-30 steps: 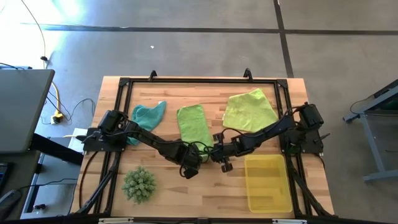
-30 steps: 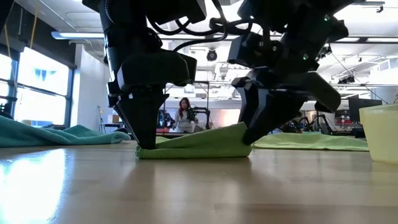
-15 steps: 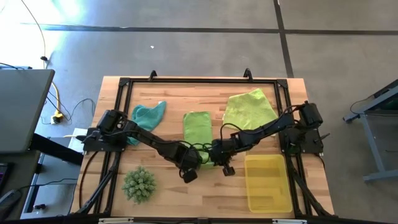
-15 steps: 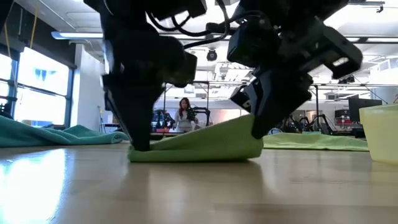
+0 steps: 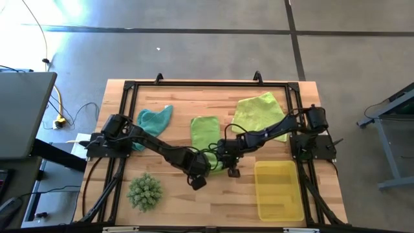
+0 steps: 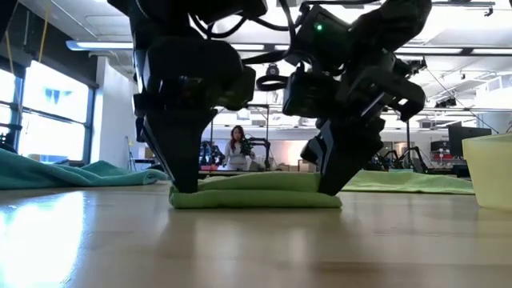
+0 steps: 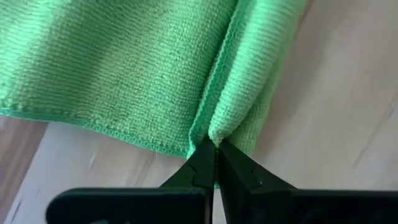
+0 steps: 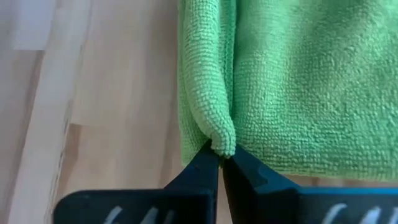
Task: Roll microfiber towels into tight, uniform cylinder then place into a basket
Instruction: Roll the green microfiber cloth
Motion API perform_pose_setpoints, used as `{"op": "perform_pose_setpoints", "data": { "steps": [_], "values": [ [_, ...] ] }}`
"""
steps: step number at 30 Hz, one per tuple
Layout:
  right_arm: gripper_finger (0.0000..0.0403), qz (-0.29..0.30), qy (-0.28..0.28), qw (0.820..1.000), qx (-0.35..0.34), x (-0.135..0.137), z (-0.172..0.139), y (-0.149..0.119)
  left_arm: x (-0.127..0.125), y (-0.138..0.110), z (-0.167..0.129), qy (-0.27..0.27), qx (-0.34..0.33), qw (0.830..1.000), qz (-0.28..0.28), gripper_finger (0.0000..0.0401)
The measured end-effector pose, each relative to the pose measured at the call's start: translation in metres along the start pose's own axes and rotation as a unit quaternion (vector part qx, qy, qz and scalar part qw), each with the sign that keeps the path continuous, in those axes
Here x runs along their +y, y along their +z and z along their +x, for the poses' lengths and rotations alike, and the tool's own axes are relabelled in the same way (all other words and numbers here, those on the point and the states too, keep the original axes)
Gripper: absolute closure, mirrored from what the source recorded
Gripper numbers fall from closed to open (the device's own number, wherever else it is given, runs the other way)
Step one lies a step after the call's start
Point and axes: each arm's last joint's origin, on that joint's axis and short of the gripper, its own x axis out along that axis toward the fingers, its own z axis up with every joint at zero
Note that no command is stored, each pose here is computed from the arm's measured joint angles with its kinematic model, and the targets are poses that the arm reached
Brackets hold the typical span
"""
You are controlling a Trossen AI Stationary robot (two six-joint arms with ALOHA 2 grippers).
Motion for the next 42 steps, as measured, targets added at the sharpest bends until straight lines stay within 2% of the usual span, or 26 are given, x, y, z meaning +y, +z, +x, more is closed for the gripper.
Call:
{"op": "perform_pose_setpoints", "data": {
  "steps": [3,9,13,15,18,22,25,32,42],
  "values": [
    [0.0382,-0.013,-0.003,1.000,-0.004,0.003,-0.002,0.001,0.000,0.000,0.003,0.003,0.000,1.000,0.000,0.0400],
    [0.0299,-0.019,-0.009,1.000,0.018,0.007,-0.019,-0.003,-0.001,0.001,0.005,0.002,-0.005,1.000,0.000,0.0400],
    [0.0266,-0.012,-0.012,0.999,0.042,0.014,-0.039,-0.005,-0.002,0.002,0.005,0.001,-0.006,1.000,0.000,0.0400],
    [0.0262,-0.024,-0.025,0.999,0.037,0.021,-0.046,-0.005,-0.002,0.001,0.006,0.001,-0.006,1.000,0.000,0.0400],
    [0.0262,-0.094,-0.071,0.993,0.014,0.039,-0.052,-0.003,-0.001,0.001,0.006,0.001,-0.006,1.000,0.000,0.0400],
    [0.0268,-0.229,-0.139,0.963,-0.015,0.066,-0.046,-0.002,-0.001,0.001,0.006,0.001,-0.006,1.000,0.000,0.0400],
    [0.0270,-0.286,-0.159,0.944,-0.037,0.080,-0.035,0.000,-0.001,0.001,0.006,0.001,-0.006,1.000,0.000,0.0400],
    [0.0269,-0.301,-0.161,0.937,-0.066,0.087,-0.017,0.002,-0.001,0.001,0.006,0.001,-0.006,1.000,0.000,0.0400],
    [0.0268,-0.296,-0.164,0.941,-0.030,0.075,0.004,-0.004,-0.001,0.001,0.006,0.001,-0.006,1.000,-0.004,0.0400]
  ]
}}
